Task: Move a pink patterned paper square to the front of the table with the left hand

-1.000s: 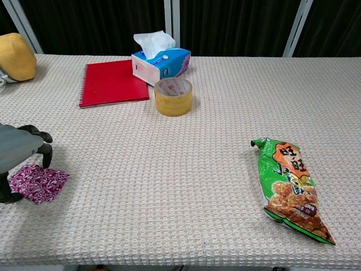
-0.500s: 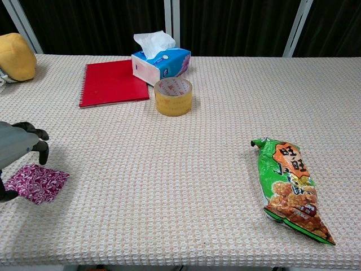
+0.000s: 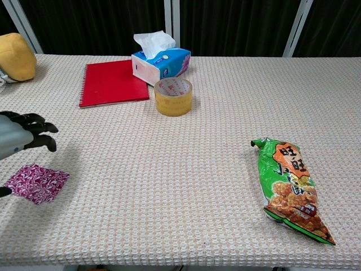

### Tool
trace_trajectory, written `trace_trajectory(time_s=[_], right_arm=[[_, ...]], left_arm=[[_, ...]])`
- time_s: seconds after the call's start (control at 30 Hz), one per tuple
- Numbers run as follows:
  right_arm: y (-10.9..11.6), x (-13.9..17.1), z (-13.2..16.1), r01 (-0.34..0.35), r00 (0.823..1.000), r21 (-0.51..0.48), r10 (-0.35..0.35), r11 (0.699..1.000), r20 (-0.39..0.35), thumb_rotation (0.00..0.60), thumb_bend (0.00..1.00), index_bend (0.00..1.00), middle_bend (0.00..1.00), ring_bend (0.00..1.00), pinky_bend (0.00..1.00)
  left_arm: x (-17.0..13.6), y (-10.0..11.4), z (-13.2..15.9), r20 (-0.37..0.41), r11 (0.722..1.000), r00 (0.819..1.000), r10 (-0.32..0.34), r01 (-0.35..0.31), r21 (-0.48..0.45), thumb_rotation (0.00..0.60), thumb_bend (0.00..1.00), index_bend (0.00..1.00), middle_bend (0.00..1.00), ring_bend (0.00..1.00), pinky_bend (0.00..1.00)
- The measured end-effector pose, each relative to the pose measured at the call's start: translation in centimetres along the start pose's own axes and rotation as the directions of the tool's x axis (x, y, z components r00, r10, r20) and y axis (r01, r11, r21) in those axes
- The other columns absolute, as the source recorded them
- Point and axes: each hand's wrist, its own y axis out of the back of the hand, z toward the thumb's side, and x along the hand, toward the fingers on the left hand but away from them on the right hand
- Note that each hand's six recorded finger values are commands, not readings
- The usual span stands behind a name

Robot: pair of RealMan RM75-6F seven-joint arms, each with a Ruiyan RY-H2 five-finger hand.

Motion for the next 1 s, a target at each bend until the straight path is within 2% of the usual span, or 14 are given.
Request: trace_trajectory(time_s=[0.07, 0.27, 0.37, 0.77, 1.0], right_arm=[[0.1, 0.0, 0.0, 0.003, 1.000, 0.001, -0.003, 1.000, 0.001, 0.600, 0.23, 0.00, 0.00, 0.00, 0.00], [0.6, 0.2, 0.2, 0.015, 1.000, 0.010, -0.015, 1.000, 0.004, 0.600, 0.23, 0.00, 0.00, 0.00, 0.00], [0.8, 0.2, 0.3, 0.019, 1.000, 0.014, -0.019, 1.000, 0.007, 0.600, 0.23, 0.00, 0.00, 0.00, 0.00], [0.4, 0.3, 0.5, 0.009, 1.000, 0.023, -0.009, 1.000, 0.017, 0.600, 0.23, 0.00, 0.00, 0.00, 0.00], [0.3, 0.3, 0.4, 0.005, 1.000, 0.022, -0.006, 1.000, 0.019, 0.600, 0.23, 0.00, 0.00, 0.00, 0.00]], left_arm=[[-0.1, -0.7, -0.6, 0.025, 1.000, 1.000, -0.005, 0.004, 0.017, 0.600, 0.19, 0.24, 0.04, 0.00, 0.14], [0.1, -1.4, -0.6, 0.092, 0.999, 0.995, 0.037, -0.039, 0.020, 0.600, 0.17, 0.25, 0.04, 0.00, 0.14], [0.4, -2.2, -0.8, 0.109, 1.000, 0.994, 0.020, -0.021, 0.015, 0.600, 0.17, 0.25, 0.03, 0.00, 0.14], [1.3, -2.4, -0.8, 0.129, 0.999, 0.991, 0.040, -0.041, 0.009, 0.600, 0.17, 0.25, 0.03, 0.00, 0.14], [1.4, -2.8, -0.8, 0.121, 0.999, 0.992, 0.030, -0.032, 0.008, 0.600, 0.17, 0.35, 0.03, 0.00, 0.14]])
